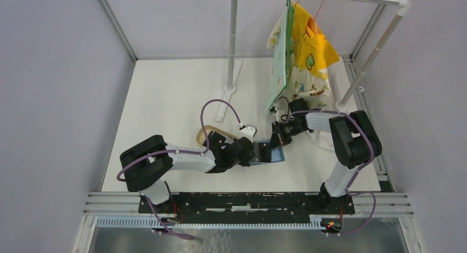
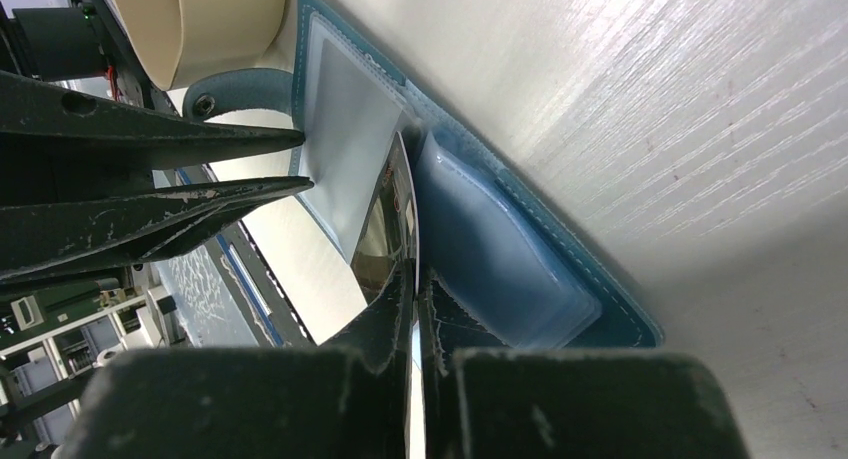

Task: Put the credit cards into the card holder
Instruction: Insert the credit card into the card holder.

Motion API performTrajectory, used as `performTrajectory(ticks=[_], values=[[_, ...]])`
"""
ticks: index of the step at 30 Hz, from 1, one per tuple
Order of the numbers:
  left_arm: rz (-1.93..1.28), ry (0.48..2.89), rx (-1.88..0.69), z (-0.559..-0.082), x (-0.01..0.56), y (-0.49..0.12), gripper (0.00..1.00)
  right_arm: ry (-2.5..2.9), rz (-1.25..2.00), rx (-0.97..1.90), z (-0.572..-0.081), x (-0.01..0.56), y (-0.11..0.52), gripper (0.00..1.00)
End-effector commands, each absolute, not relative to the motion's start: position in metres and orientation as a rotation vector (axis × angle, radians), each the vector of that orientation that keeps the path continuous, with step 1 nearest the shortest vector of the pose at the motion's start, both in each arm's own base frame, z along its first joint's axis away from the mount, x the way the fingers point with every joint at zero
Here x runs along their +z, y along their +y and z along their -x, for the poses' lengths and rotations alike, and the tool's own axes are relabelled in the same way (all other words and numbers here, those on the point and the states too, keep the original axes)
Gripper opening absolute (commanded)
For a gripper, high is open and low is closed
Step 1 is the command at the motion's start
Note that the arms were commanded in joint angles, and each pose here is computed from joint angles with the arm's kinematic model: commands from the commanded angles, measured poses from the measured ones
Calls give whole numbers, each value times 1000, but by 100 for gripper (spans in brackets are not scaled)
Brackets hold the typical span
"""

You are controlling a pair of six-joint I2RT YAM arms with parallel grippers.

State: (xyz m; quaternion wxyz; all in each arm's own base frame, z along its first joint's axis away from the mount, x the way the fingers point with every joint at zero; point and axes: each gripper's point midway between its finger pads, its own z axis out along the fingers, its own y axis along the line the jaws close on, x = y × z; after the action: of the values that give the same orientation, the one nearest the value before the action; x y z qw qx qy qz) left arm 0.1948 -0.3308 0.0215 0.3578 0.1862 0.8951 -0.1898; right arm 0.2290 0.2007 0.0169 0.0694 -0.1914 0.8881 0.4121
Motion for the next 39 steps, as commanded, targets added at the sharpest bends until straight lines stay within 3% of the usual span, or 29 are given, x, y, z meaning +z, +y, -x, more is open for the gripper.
performTrajectory(ticks=[1, 39], values=[[-510, 2338, -465, -192, 10, -332, 29, 2763, 641, 1091, -228, -3, 187, 4], [-533, 2318, -461, -196, 13, -335, 29, 2931, 648, 1045, -232, -18, 185, 4]])
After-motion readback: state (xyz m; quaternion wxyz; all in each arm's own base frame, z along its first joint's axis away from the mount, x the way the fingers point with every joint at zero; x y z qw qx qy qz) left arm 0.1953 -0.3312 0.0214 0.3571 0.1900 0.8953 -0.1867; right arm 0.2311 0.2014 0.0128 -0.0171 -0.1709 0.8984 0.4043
